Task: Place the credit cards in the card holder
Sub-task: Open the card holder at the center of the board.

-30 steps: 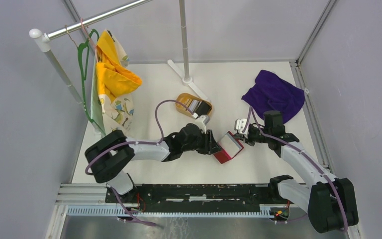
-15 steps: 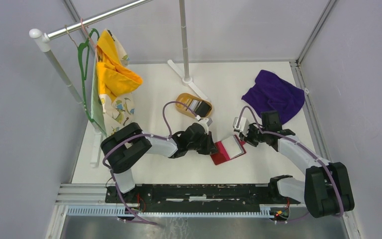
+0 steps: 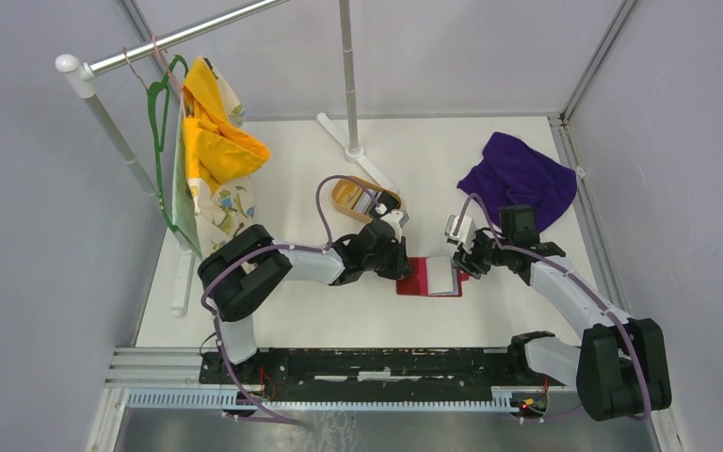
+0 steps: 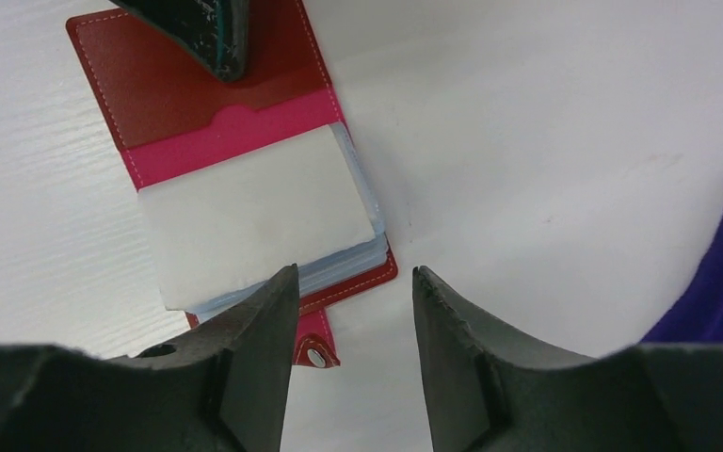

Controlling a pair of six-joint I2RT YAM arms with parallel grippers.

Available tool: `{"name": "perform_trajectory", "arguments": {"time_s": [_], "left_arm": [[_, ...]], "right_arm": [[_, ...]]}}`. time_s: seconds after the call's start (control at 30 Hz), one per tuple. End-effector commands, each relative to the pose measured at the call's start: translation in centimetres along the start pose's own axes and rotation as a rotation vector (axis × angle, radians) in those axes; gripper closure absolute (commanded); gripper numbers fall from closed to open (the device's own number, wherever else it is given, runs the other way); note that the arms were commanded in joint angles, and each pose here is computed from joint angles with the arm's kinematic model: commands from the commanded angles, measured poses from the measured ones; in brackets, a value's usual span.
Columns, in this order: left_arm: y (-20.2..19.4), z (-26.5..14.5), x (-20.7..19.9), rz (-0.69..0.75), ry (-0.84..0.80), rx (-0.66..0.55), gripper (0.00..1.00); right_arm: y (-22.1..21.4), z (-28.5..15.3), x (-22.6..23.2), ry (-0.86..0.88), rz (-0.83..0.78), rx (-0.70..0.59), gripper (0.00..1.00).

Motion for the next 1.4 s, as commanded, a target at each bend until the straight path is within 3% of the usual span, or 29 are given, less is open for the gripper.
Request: {"name": "perform_trajectory", "arguments": {"time_s": [0.0, 0.23, 0.57, 0.93, 1.23, 1.37], "left_arm": [[-2.4, -0.1, 5.7, 0.07, 0.199, 0.075, 0.87], [-3.0, -0.5, 5.3, 0.06, 0.166, 0.082, 0.87], [-3.4, -0.9, 4.1, 0.044, 0.096, 0.088, 0.87], [-4.4, -0.6, 1.8, 0.037, -0.002, 0.111, 0.87], [-4.6, -0.6, 0.7, 0.014, -0.048, 0.112, 0.87], [-4.2, -1.2, 0.5, 0.007, -0.05, 0.095, 0.85]], "right_arm": [[0.8, 0.0, 0.0, 0.052, -0.021, -0.021, 0.48], [-1.1, 0.7, 1.6, 0.171, 0.027, 0.044, 0.67], [-1.8, 1.7, 2.7, 0.221, 0.088, 0.055, 0.76], [0.1, 3.6, 3.6, 0.24, 0.093, 0.028, 0.78], [3.2, 4.2, 4.4, 0.308, 0.199, -0.142, 0.74], [3.7, 3.9, 4.2, 0.316, 0.176, -0.144, 0.73]]}}
Point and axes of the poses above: each gripper's point midway between its finger pads, its own z axis out along the fingers, its own x axis along the line the jaws close on, y = z × x, the point moved 1 cm from there along -z, back along the fingers, and after that the axes turned 7 degrees about -z, right-handed, at the moved point
